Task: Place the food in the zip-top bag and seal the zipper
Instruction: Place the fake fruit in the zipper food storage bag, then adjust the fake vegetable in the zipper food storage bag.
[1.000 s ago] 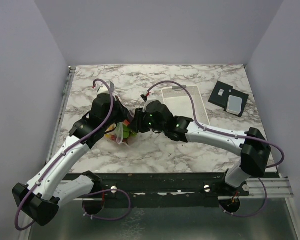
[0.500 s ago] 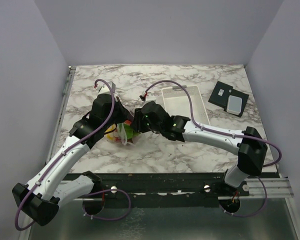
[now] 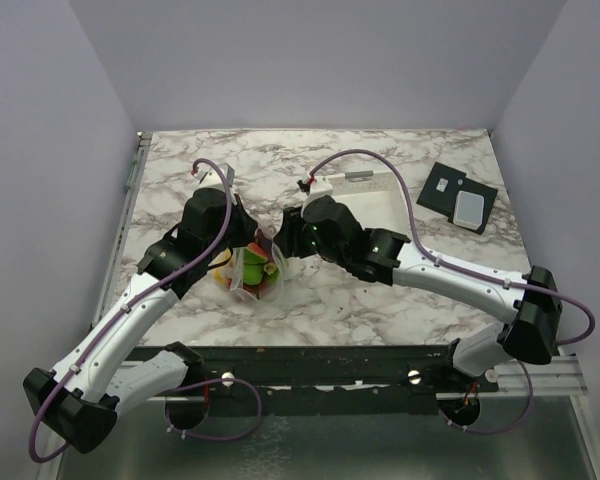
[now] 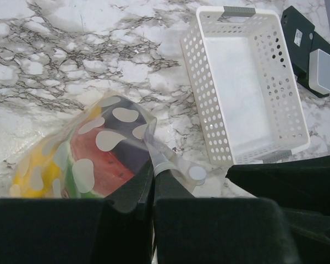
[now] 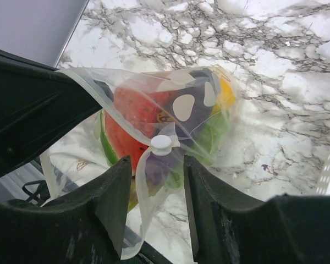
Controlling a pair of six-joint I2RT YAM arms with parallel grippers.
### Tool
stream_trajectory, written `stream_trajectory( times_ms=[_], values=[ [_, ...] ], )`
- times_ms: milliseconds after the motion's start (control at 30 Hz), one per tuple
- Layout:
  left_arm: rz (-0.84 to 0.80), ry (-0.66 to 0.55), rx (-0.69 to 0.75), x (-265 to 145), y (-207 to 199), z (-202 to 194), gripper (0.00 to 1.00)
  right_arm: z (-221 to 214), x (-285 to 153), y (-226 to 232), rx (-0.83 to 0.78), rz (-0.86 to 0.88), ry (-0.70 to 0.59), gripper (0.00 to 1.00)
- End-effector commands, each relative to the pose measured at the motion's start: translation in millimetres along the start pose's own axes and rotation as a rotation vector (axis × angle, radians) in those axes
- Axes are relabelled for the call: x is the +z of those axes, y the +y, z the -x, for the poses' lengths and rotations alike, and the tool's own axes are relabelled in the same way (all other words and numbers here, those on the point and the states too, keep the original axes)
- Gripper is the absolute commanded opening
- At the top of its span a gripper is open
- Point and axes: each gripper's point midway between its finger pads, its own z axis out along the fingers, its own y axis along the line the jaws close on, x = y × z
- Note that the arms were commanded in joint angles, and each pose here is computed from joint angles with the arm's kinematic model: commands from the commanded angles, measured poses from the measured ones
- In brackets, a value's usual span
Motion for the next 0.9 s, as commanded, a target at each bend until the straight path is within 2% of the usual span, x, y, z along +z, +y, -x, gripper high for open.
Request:
stream_trajectory(
  times_ms=[0, 200, 300, 467, 633, 867],
  values=[
    [-0.064, -0.015, 0.034, -7.5, -12.9, 7.8, 0.0, -4.2, -13.2, -8.9, -0.091, -0.014, 0.026, 0.48],
    [-0.064, 0.01, 0.049, -6.3, -12.6, 3.7, 0.0, -9.7, -41.1, 18.0, -0.174, 0.197, 0.076, 0.45],
    [-0.064, 0.018, 0.052, -4.9, -13.0, 2.5, 0.0, -14.9, -53.4, 22.5, -0.188, 0.251, 0.101, 0.41],
    [-0.055, 0.025, 0.047, -2.0, -11.9, 1.1, 0.0, -29.2, -63.1, 28.4, -0.198, 0.304, 0.148, 0.41],
    [-0.053, 0.031, 0.04, 0.1, -12.4, 0.3, 0.0, -50.3, -57.8, 34.0, -0.223, 0.299, 0.206, 0.41],
    [-0.052, 0.028, 0.04, -0.2, -12.6, 1.4, 0.0, -65.4, -38.6, 22.7, -0.229, 0.193, 0.243, 0.4]
  ],
)
